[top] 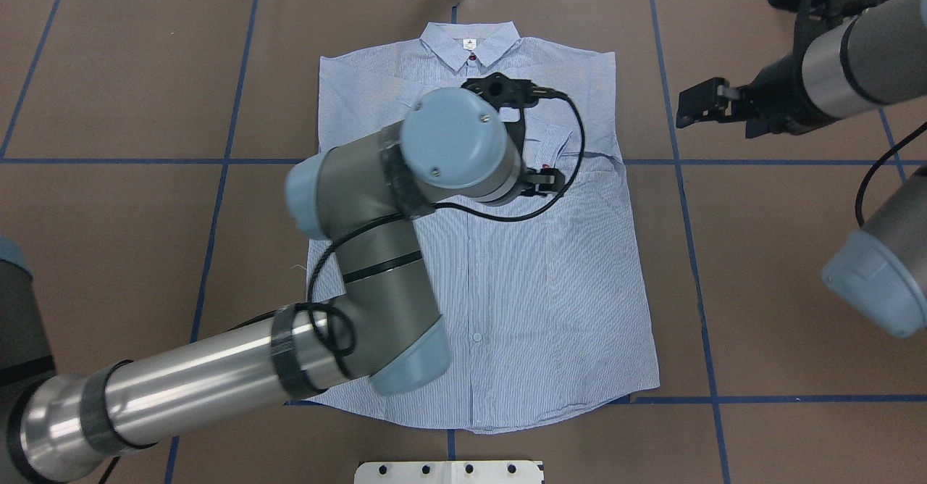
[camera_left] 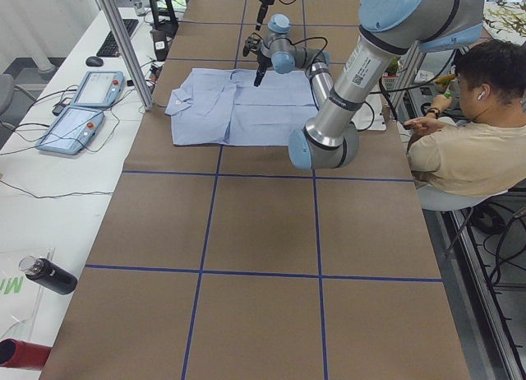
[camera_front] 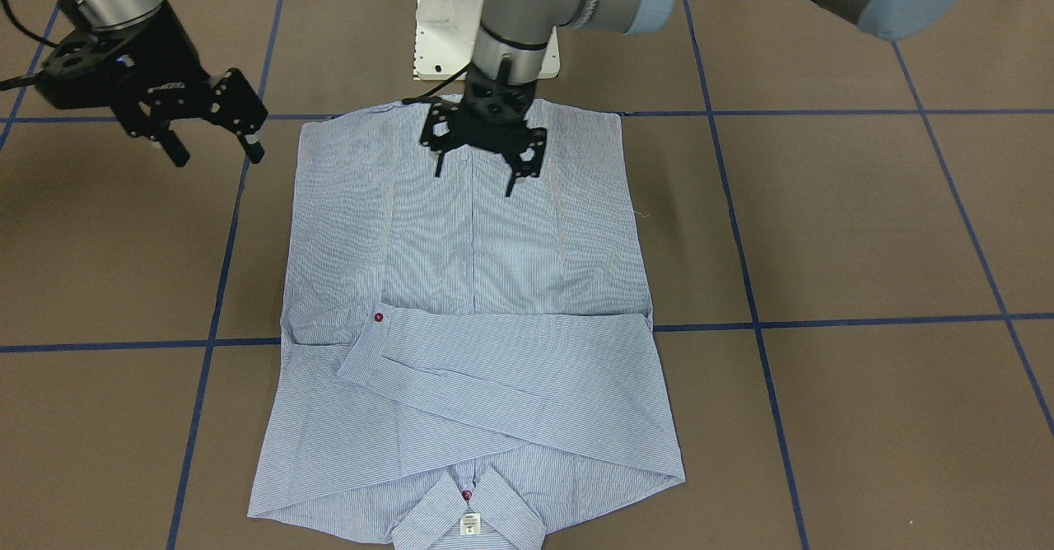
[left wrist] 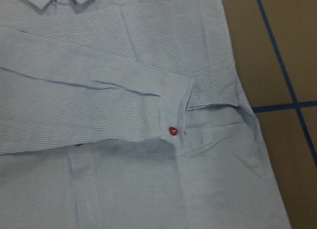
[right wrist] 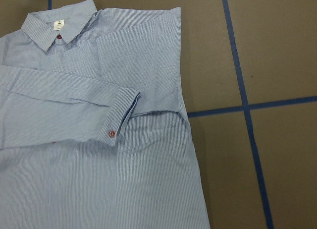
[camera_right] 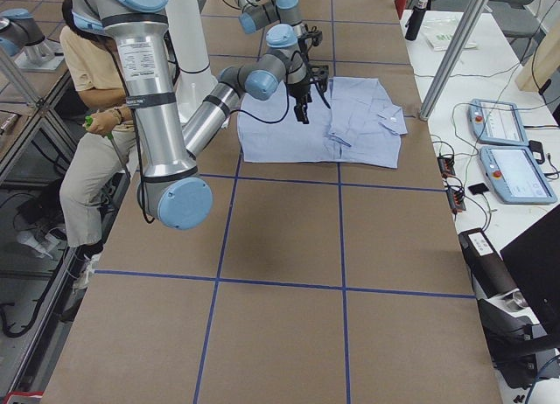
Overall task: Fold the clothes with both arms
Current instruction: 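Release the sleeve and move both grippers to the shirt hem corners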
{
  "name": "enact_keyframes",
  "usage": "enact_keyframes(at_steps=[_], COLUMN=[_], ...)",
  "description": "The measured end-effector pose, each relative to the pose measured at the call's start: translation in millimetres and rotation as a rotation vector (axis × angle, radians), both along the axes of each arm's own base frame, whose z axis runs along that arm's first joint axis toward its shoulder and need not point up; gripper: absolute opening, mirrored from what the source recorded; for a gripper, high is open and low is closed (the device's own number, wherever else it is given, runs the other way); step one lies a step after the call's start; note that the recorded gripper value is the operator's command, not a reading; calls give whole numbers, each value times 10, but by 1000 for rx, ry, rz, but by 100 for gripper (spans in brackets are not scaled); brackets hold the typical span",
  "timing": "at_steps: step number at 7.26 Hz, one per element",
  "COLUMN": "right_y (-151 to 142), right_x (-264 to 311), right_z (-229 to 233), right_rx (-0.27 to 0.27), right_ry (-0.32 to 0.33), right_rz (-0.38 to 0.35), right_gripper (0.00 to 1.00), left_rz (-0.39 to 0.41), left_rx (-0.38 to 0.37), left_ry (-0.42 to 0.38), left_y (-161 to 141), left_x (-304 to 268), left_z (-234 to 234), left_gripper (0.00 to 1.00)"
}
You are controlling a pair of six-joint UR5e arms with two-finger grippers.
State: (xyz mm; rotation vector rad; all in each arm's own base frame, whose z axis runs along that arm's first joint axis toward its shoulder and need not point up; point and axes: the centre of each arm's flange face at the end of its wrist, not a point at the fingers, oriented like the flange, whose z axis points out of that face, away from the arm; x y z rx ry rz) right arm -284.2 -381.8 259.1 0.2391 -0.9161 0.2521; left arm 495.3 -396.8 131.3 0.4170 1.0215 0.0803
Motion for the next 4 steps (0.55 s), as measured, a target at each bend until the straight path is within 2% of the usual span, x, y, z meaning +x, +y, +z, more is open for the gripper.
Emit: enact_keyframes(at_steps=[2, 4], right_y=[843, 1403], right_x=[-427, -694], right_z=[151, 314], right_rx=[-21, -14], right_ry=[35, 65], right_rz=[36, 62], right_gripper=[100, 100], left_rz=[8, -15], left_rx=[10, -42], left_ry=[-29, -13], left_y=[390, 731], left_x=[-767, -1176], left_z=[678, 1356], left_gripper=[100, 100])
